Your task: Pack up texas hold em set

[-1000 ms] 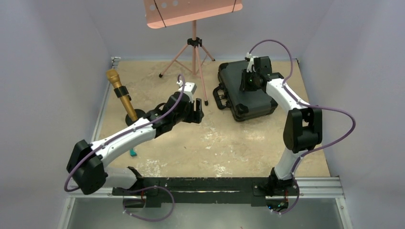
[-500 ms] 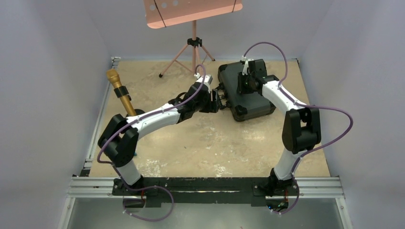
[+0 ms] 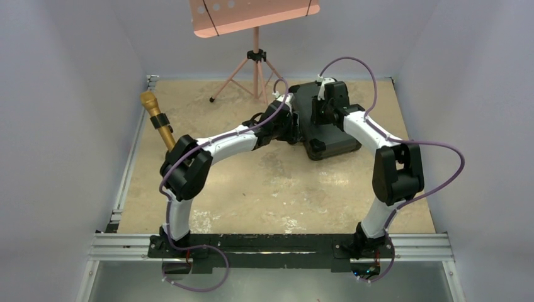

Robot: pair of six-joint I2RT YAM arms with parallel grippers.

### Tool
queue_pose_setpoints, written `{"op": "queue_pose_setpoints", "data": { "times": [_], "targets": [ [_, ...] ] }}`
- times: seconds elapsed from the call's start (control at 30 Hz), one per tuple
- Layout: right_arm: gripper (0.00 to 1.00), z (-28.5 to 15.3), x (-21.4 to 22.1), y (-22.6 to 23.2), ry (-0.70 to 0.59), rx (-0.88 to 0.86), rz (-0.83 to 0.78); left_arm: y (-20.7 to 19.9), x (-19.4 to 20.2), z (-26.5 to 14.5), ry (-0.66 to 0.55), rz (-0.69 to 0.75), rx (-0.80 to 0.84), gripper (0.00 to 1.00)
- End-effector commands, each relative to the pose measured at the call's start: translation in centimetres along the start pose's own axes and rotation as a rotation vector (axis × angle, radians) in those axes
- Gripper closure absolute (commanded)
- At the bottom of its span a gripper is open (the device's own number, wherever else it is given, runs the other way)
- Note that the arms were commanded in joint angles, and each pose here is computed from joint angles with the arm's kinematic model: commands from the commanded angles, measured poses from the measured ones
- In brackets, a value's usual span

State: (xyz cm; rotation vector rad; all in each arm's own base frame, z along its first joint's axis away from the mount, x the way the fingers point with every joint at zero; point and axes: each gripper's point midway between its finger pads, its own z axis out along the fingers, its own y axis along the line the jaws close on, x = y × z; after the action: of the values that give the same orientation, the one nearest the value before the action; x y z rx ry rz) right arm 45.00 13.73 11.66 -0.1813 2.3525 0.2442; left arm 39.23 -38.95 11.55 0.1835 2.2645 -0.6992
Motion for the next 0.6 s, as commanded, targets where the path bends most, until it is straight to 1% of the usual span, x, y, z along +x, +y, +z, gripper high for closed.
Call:
{"op": "queue_pose_setpoints", "data": {
  "times": [0.0,0.13,0.57],
  "targets": [
    [0.71,1.5,10.6,-0.1,0.323,0.01,0.028,-0.3,-2.1,0.8,-0.031,-0.04,0.005,0.42],
    [0.71,1.5,10.8,0.3,0.324,-0.007,0.028,0.8,-1.5,2.0,-0.016,-0.079,-0.025,0.44],
    [0.71,1.4,10.9,0.8,0.321,-0.024,0.02,3.9,-0.8,4.3,0.021,-0.082,-0.176,0.51]
  ]
}}
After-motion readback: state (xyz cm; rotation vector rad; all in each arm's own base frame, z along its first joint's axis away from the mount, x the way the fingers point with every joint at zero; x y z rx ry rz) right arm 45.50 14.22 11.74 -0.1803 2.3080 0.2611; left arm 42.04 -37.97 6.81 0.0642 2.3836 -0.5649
